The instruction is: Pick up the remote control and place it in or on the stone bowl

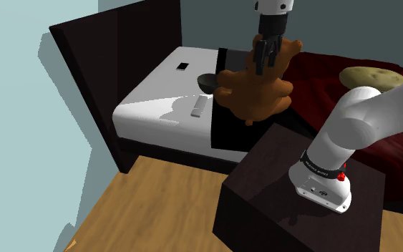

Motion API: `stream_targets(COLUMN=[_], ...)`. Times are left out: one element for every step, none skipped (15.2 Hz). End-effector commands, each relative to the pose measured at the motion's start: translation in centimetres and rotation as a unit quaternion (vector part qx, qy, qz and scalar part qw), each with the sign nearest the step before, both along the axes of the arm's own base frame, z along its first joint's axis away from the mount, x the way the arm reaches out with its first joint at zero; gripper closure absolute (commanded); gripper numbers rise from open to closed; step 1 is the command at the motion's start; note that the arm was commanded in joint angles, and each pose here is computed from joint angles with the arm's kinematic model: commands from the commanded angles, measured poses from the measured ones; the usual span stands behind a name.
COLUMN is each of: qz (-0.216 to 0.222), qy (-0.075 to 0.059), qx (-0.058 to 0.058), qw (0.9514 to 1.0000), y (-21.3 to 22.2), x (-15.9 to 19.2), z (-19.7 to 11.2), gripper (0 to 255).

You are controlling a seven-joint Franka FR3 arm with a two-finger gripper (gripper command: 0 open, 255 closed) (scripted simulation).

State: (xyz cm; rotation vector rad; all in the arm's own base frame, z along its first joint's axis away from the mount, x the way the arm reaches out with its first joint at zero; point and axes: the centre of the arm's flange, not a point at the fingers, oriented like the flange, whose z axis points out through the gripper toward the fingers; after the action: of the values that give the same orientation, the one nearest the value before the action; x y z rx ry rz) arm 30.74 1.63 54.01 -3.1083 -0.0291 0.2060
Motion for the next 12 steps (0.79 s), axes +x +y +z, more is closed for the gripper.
stream_targets(qz=[0.0,-0.012,-0.023,-0.035,-0.046,-0.058,-0.07,-0.081,-0.093,-0.104,-0.116,-0.127], qy=[0.0,-0.001,-0.003,-0.004,-0.006,-0.007,-0.008,-0.01,-0.011,-0.012,-0.014,-0.015], qx=[0.0,-0.001,-0.002,-0.002,-0.003,-0.004,-0.005,-0.006,-0.006,-0.007,-0.008,-0.009], qw=[1.0,0.9999,0.9997,0.9994,0.9989,0.9983,0.9975,0.9966,0.9956,0.9944,0.9931,0.9917], y=[0.0,0.2,0.3,0.5,0.6,0.7,0.7,0.8,0.8,0.8,0.8,0.7], x=[0.0,0.9,1.8,2.7,3.6,4.5,5.4,6.3,7.2,8.1,9.1,10.0], z=[0.0,-0.9,-1.8,-2.7,-3.6,-4.5,-5.4,-6.3,-7.2,-8.0,-8.9,-9.8], gripper=[0,0,0,0,0,0,0,0,0,0,0,0])
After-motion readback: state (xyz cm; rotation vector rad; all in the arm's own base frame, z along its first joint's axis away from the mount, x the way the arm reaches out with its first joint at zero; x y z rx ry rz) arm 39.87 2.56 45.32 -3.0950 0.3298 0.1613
